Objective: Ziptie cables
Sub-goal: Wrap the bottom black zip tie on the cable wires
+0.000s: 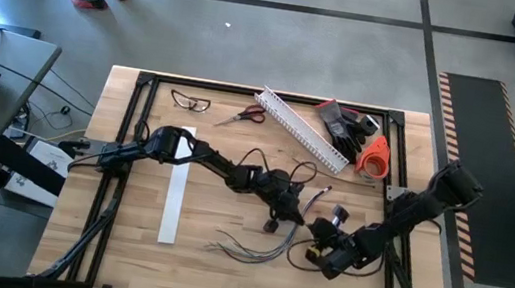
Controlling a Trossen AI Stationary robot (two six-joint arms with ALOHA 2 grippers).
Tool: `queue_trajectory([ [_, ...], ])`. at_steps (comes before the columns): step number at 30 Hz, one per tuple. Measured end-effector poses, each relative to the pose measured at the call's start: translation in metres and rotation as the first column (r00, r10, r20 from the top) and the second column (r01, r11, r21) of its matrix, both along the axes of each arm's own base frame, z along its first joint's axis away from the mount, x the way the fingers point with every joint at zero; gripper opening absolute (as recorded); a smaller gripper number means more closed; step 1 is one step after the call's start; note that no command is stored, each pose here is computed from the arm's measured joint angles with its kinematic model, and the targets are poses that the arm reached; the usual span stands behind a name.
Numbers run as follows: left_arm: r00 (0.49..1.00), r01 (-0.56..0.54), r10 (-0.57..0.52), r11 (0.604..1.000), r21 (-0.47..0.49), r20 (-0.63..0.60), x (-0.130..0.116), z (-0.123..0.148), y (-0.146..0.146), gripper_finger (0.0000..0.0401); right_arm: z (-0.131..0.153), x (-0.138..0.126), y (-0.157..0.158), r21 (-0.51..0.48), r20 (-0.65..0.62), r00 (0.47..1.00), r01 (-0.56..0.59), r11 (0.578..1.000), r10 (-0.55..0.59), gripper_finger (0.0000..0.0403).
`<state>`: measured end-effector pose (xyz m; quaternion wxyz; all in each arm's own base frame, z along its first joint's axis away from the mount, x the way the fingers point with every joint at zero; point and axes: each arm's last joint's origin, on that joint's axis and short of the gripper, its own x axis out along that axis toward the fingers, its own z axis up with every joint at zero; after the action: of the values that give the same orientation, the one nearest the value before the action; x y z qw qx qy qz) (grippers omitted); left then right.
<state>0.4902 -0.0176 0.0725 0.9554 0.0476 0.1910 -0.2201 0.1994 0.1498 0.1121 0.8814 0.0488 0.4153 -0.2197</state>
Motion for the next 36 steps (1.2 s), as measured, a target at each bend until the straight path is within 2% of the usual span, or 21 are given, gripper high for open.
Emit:
queue_trajectory([
  [9,0.999,0.014,-0.014,1.000,-0.013,-0.035,-0.002,-0.003,0.003,0.0000,-0.003,-0.034,0.017,-0.032,-0.013,1.000,0.017,0.999,-0.017,0.0000],
  [14,1.000,0.015,-0.016,1.000,-0.013,-0.027,-0.001,-0.002,0.003,0.0000,0.002,-0.036,0.021,-0.053,0.032,0.999,0.006,0.999,-0.005,0.0016],
  [17,1.000,0.016,-0.016,1.000,-0.012,-0.024,-0.001,-0.002,0.003,0.0000,0.011,-0.033,0.023,-0.042,0.049,0.999,-0.011,0.999,0.013,0.0054],
  [21,1.000,0.019,-0.019,1.000,-0.007,-0.017,-0.001,-0.002,0.003,0.0000,0.020,-0.028,0.022,-0.011,0.084,0.996,-0.002,1.000,0.003,0.0133],
  [25,1.000,0.027,-0.027,1.000,0.009,-0.007,-0.001,-0.002,0.002,0.0000,0.013,-0.024,0.016,-0.001,0.132,0.991,0.001,1.000,-0.001,0.0202],
  [28,1.000,0.031,-0.031,0.999,0.012,-0.003,-0.001,-0.001,0.000,0.0000,0.004,-0.023,0.009,-0.001,0.177,0.984,-0.002,1.000,0.002,0.0227],
  [31,0.999,0.041,-0.041,0.999,0.026,0.003,-0.001,-0.001,-0.002,0.0000,-0.006,-0.024,-0.001,0.023,0.219,0.975,0.028,0.999,-0.032,0.0227],
  [36,0.999,0.046,-0.046,0.998,0.043,0.011,-0.001,-0.002,-0.005,0.0000,-0.018,-0.025,-0.012,0.080,0.282,0.958,0.020,0.997,-0.042,0.0188],
])
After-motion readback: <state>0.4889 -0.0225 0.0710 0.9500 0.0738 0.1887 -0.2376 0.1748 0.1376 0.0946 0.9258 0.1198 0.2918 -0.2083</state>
